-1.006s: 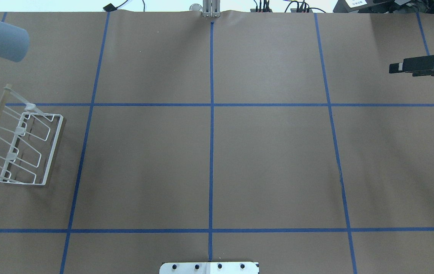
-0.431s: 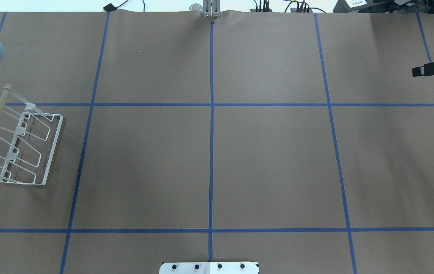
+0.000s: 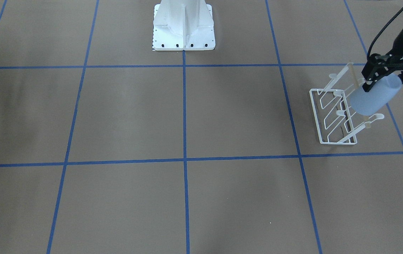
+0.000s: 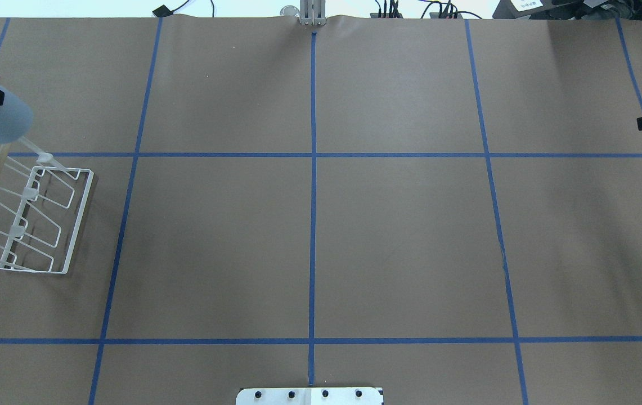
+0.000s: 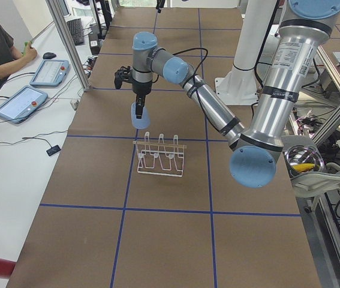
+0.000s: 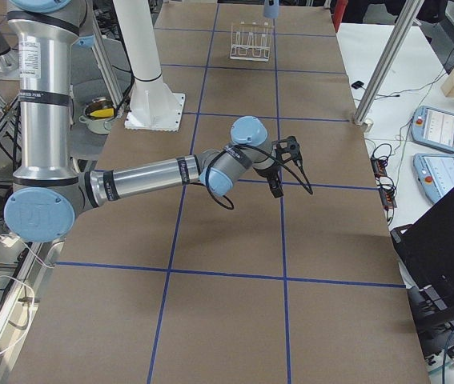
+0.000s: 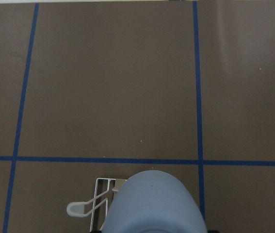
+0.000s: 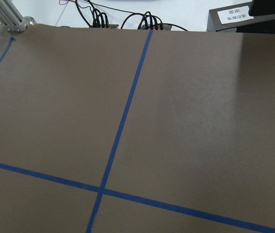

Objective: Hang cup on cup holder
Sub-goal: 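Carry the cup over the wire rack with the left gripper while the right arm withdraws, then lower the cup onto a rack prong and release it with the left gripper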

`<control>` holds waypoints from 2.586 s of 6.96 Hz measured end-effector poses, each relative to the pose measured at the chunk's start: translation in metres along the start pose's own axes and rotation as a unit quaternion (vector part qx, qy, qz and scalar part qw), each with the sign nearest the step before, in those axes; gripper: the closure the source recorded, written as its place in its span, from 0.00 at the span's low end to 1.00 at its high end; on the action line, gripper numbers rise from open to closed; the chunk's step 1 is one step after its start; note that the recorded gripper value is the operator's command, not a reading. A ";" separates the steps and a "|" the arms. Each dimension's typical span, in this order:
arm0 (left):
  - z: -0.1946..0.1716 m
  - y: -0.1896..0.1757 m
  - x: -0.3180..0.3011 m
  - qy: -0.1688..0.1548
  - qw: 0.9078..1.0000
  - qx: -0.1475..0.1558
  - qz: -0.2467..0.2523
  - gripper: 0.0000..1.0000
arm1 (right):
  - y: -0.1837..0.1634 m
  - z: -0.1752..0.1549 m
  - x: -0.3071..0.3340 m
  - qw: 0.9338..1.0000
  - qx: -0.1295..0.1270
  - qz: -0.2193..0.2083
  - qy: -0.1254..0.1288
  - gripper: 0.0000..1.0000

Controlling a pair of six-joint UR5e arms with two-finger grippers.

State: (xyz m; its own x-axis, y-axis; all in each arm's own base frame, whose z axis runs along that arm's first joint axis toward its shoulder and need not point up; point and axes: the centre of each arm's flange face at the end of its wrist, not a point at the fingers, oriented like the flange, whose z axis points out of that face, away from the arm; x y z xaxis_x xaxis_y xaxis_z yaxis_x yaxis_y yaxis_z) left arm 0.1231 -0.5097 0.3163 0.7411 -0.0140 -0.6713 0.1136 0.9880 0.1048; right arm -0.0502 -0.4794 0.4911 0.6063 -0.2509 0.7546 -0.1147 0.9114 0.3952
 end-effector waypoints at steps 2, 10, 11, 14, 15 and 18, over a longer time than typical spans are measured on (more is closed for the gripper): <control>0.025 0.001 0.012 -0.007 1.000 -0.024 0.010 1.00 | 0.005 -0.010 0.028 0.999 -0.040 -0.018 0.021 0.00; 0.097 -0.009 0.007 -0.013 0.998 -0.054 0.018 1.00 | 0.019 -0.001 0.043 0.995 -0.094 -0.013 0.027 0.00; 0.105 -0.012 0.004 -0.013 0.998 -0.055 0.017 1.00 | 0.019 -0.001 0.043 0.995 -0.095 -0.012 0.027 0.00; 0.120 -0.013 0.003 -0.005 0.998 -0.068 0.017 1.00 | 0.019 -0.001 0.042 0.995 -0.097 -0.011 0.028 0.00; 0.125 -0.010 0.008 -0.004 0.997 -0.073 0.021 1.00 | 0.019 0.000 0.042 0.995 -0.097 -0.011 0.028 0.00; 0.134 -0.004 0.011 -0.005 0.996 -0.082 0.029 0.03 | 0.017 0.001 0.043 0.995 -0.098 -0.010 0.028 0.00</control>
State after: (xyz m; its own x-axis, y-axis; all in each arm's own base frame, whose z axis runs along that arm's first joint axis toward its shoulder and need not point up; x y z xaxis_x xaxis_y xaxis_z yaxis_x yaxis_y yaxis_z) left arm 0.2194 -0.5344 0.4073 0.7498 0.0441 -0.6602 -0.0399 0.9990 0.0214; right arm -0.0271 -0.4745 0.5307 0.6498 -0.2569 0.7154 0.0504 0.9537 0.2966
